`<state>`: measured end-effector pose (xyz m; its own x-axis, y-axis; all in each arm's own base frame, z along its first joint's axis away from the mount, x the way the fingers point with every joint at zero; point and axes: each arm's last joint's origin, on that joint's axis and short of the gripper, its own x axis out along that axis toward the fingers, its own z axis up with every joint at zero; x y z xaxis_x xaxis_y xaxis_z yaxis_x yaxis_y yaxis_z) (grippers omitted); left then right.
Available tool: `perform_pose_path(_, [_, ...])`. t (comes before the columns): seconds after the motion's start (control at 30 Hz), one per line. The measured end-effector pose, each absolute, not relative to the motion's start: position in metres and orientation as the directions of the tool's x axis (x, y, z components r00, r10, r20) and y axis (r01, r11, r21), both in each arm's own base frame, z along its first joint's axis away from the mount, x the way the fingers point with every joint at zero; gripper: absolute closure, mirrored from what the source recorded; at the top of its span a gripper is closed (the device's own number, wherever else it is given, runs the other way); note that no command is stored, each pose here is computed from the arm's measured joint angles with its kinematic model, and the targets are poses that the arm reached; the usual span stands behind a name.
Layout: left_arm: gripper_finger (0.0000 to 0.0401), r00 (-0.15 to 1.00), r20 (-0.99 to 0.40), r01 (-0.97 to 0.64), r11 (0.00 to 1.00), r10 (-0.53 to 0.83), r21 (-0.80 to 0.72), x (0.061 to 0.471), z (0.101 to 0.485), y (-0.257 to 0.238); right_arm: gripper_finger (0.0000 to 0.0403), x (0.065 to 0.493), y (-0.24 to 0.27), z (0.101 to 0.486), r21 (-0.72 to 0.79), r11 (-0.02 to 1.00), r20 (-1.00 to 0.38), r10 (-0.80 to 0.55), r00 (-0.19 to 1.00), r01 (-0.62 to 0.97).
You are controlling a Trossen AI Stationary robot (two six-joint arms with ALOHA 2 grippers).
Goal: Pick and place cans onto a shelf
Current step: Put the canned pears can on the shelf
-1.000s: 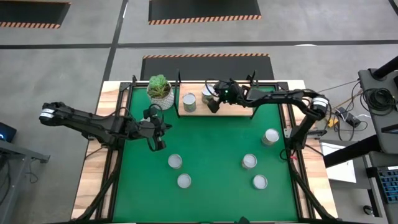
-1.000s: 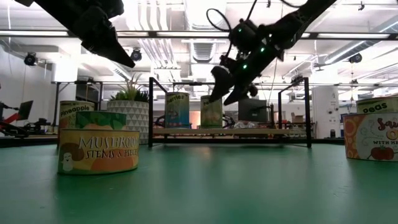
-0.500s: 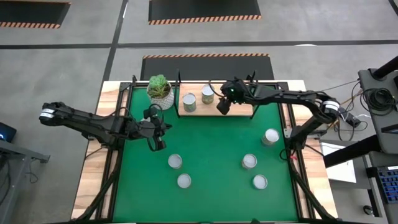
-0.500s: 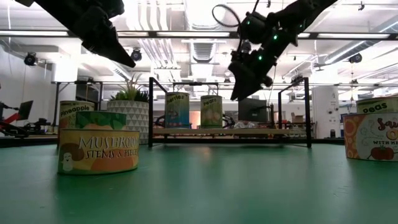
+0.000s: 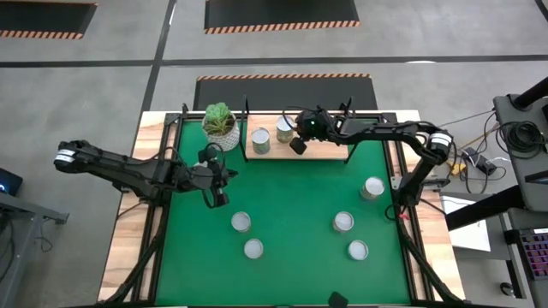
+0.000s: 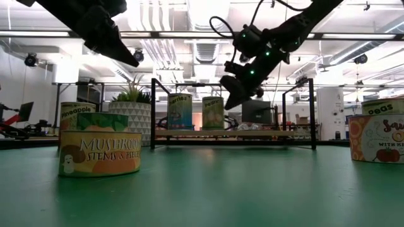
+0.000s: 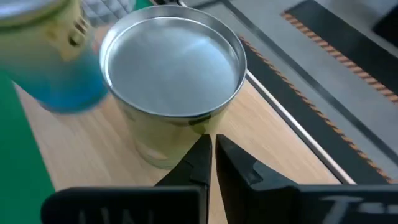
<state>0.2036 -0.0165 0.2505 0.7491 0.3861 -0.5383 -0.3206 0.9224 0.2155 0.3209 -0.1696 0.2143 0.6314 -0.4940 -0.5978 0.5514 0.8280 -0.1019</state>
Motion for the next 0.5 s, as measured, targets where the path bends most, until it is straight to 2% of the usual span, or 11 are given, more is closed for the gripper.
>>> perform_pose_path(0.17, [0.0401, 0.755, -0.53, -0.323, 0.923, 0.385, 0.211, 0.2042, 0.2513, -0.0166, 0.0391, 0.3273, -0.1719, 0.2155, -0.086, 0.842, -0.543, -0.488, 0.684, 0.532])
perform_pose_path(0.5, [0.0401, 0.755, -0.531, -0.322, 0.923, 0.385, 0.211, 0.2042, 0.2512, -0.0166, 0.0391, 0.3233, -0.1776, 0.2055, -0.099, 0.831, -0.596, -0.489, 0.636, 0.547])
